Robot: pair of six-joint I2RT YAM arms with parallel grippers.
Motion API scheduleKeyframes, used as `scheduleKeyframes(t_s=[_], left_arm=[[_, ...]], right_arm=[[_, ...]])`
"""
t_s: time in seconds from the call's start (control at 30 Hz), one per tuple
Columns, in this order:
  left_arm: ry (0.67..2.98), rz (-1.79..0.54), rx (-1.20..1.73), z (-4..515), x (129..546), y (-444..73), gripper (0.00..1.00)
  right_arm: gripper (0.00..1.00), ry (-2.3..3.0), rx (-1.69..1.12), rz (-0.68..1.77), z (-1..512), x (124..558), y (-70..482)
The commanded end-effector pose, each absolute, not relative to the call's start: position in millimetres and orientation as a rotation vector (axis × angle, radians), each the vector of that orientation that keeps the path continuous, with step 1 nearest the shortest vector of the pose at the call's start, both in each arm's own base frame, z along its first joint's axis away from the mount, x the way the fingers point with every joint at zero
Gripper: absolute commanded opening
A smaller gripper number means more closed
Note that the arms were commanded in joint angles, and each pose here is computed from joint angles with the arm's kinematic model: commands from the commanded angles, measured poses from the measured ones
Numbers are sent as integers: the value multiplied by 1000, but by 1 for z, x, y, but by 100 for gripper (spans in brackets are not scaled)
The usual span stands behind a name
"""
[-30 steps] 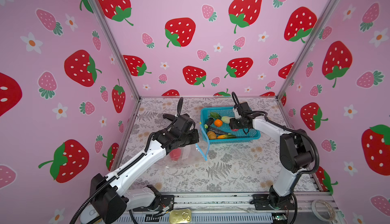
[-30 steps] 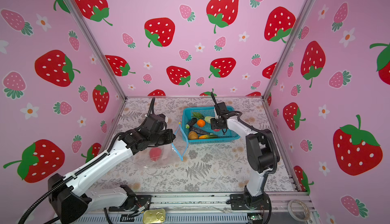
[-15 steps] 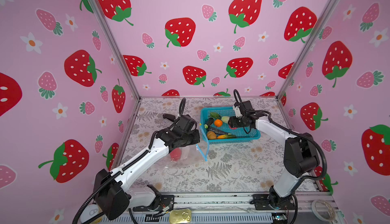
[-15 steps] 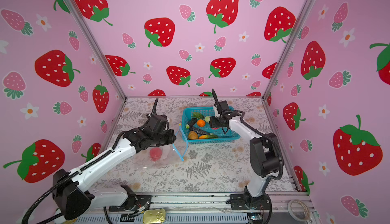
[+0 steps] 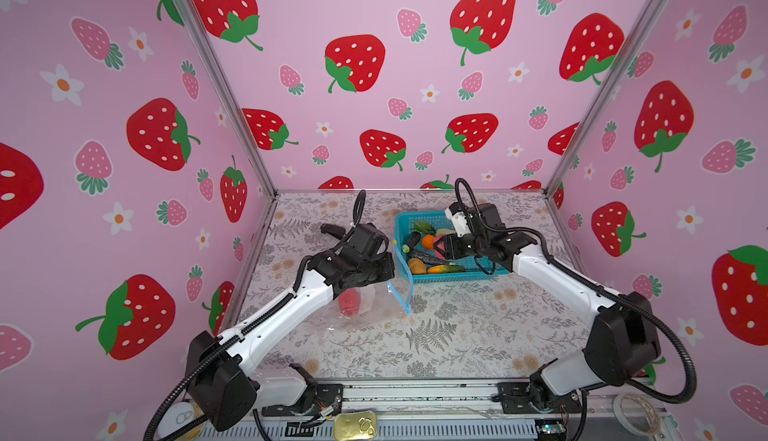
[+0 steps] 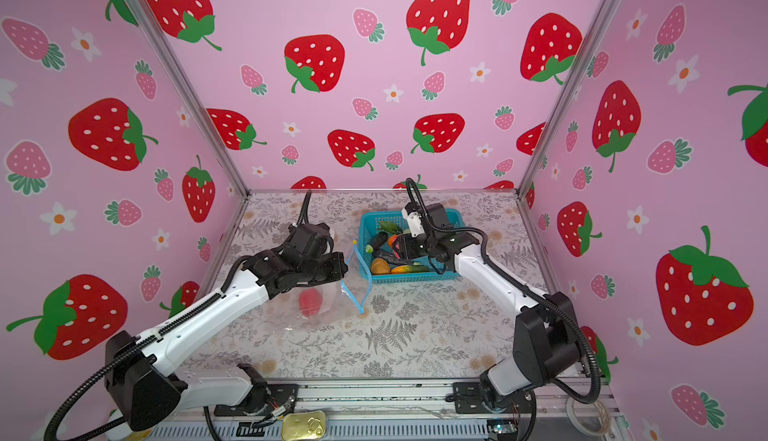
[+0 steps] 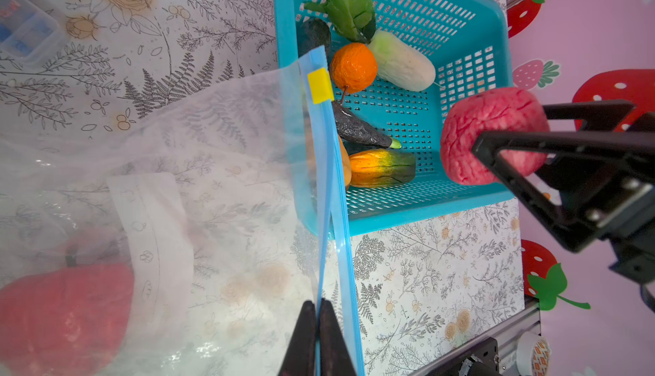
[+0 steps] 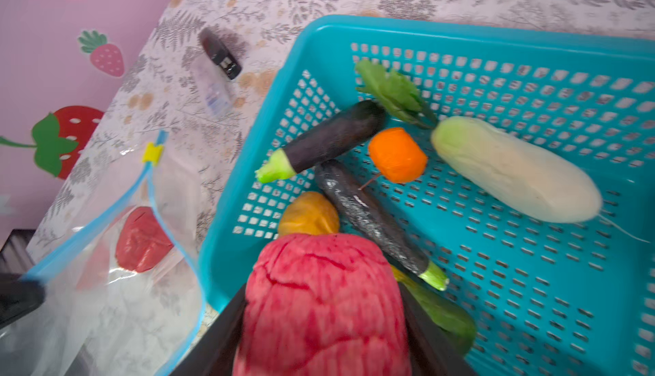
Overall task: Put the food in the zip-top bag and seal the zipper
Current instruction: 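Lift the pink cabbage and carry it toward the bag mouth, then lower the pink cabbage into the bag opening with the right gripper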
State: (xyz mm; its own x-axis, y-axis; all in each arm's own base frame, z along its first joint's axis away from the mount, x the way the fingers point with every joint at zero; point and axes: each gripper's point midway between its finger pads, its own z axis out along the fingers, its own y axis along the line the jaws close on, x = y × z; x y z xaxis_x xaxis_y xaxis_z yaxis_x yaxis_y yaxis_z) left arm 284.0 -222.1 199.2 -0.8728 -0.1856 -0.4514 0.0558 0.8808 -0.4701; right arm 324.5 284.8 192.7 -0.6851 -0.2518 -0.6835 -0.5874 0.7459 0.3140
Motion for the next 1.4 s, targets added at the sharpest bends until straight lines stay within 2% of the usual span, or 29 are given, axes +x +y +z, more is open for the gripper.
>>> scheduleKeyframes(t_s=[0.0,0.27,0.7,1.37], left_arm=[[2515,-689,-100,216,290,-226,9],[2501,-680,-102,221,288,-222,9],[2481,-689,-100,228,288,-221,8],[2464,-705,-97,234,289,-222,8]], right_arm=[[56,2256,-686,779,205,305,305],[56,2225,-793,870,203,274,345],[56,2222,-870,940,189,247,377],[56,2274,-931,928,157,244,395]])
